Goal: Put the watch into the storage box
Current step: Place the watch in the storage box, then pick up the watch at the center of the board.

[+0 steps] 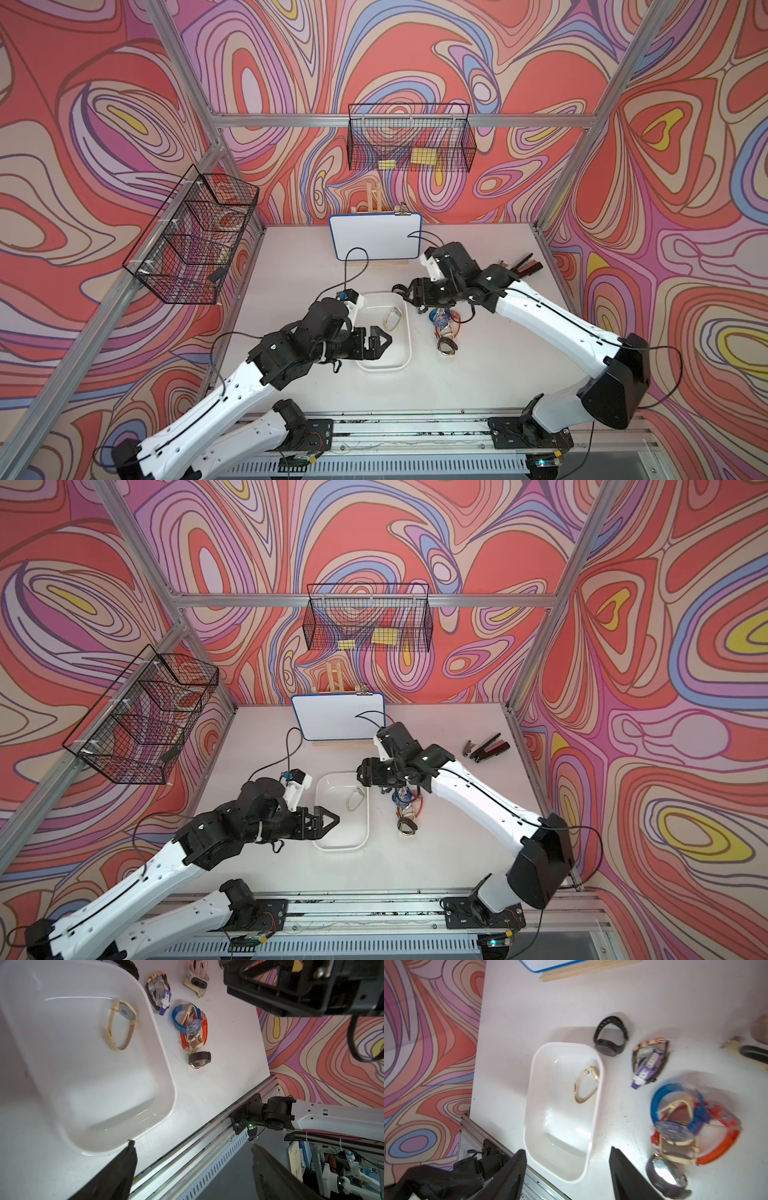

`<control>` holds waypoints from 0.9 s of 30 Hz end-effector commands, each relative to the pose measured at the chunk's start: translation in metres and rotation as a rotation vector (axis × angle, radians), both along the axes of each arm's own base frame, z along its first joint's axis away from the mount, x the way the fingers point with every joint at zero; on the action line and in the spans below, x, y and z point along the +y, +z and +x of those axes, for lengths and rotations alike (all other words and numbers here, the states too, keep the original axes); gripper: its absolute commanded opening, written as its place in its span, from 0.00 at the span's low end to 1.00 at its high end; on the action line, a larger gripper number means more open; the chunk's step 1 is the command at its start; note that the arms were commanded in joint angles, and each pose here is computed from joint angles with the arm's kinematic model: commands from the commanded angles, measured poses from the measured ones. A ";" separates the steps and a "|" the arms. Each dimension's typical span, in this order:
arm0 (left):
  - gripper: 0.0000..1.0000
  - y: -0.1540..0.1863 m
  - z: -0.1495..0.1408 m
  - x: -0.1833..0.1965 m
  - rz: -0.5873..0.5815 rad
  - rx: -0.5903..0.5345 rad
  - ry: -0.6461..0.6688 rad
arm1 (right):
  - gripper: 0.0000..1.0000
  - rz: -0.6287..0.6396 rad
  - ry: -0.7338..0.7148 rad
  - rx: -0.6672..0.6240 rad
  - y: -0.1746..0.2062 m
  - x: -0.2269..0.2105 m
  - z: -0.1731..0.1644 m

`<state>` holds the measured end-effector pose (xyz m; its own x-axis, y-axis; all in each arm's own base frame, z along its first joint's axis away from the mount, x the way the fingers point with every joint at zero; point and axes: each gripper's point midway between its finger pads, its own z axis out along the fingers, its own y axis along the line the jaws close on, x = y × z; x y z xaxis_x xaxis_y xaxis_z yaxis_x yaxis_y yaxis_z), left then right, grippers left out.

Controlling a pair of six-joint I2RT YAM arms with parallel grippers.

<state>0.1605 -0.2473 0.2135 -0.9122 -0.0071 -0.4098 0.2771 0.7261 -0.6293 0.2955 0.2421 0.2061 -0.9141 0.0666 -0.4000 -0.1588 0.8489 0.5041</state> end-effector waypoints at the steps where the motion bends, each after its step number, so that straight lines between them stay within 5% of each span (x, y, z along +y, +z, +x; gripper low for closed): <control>1: 0.91 0.015 0.001 -0.056 -0.157 0.065 -0.013 | 0.68 -0.003 -0.085 0.087 -0.027 -0.046 -0.005; 8: 0.84 -0.016 0.015 -0.117 -0.329 0.223 0.139 | 0.68 0.041 -0.155 0.095 -0.034 -0.088 0.001; 17: 0.71 -0.078 0.033 -0.149 -0.344 0.360 0.302 | 0.68 0.017 -0.146 0.075 -0.032 -0.097 -0.001; 27: 0.67 -0.119 0.045 -0.166 -0.308 0.400 0.388 | 0.68 0.016 -0.139 0.055 -0.032 -0.100 -0.004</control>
